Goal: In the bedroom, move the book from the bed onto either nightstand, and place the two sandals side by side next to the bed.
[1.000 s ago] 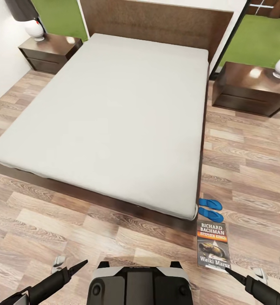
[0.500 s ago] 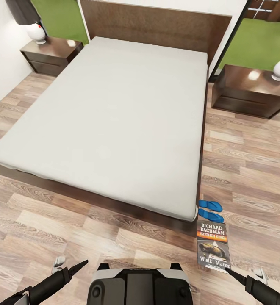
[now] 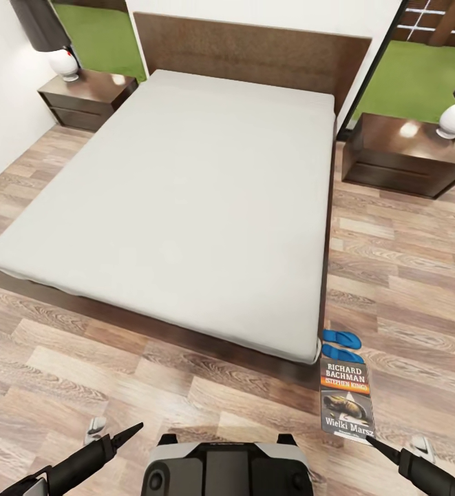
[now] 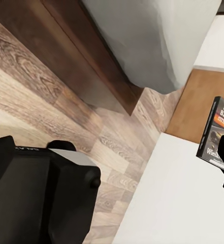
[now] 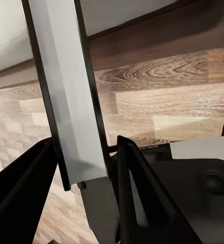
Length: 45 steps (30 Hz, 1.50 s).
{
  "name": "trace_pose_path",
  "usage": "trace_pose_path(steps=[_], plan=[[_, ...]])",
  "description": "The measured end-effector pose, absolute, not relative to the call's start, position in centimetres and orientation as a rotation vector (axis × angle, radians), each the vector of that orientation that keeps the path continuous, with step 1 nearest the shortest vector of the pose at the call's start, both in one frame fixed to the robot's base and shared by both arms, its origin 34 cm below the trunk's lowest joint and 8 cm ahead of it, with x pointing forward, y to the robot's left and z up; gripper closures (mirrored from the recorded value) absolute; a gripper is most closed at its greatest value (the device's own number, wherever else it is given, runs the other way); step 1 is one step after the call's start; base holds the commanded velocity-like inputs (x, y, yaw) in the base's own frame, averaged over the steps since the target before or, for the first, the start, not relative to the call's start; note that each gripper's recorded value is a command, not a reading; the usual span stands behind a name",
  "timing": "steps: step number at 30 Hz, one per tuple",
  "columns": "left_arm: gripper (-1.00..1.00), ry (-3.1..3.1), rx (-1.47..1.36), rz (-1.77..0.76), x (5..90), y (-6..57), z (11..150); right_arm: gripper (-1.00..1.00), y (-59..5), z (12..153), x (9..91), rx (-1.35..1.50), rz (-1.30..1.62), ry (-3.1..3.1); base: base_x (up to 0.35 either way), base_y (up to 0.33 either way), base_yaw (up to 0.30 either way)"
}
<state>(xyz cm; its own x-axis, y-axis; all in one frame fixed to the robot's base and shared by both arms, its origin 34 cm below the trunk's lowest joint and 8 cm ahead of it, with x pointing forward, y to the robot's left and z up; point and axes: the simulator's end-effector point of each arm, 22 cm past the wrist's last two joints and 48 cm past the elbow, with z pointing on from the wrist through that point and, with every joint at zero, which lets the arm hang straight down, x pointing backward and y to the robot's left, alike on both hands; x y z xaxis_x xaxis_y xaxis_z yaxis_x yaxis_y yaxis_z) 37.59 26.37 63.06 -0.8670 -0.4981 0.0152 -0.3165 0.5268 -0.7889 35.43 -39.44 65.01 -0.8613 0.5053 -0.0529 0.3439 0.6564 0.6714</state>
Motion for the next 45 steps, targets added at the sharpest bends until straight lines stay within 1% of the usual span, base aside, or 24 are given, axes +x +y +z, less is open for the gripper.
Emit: trace_pose_path(steps=[28,35,45], plan=[[-1.0,2.514,-0.657,-1.264,39.2,25.8,64.3,1.0,-39.4,66.2,37.0,0.657,1.002,2.601,0.0,0.0,0.0],[-1.0,2.542,-0.661,-1.212,39.3,26.0,63.7,1.0,-39.5,66.5,37.5,0.637,0.996,2.589,0.0,0.0,0.0],[-1.0,2.533,-0.651,-1.207,39.9,25.9,64.0,1.0,-39.5,66.9,38.0,0.625,0.995,2.574,0.0,0.0,0.0]])
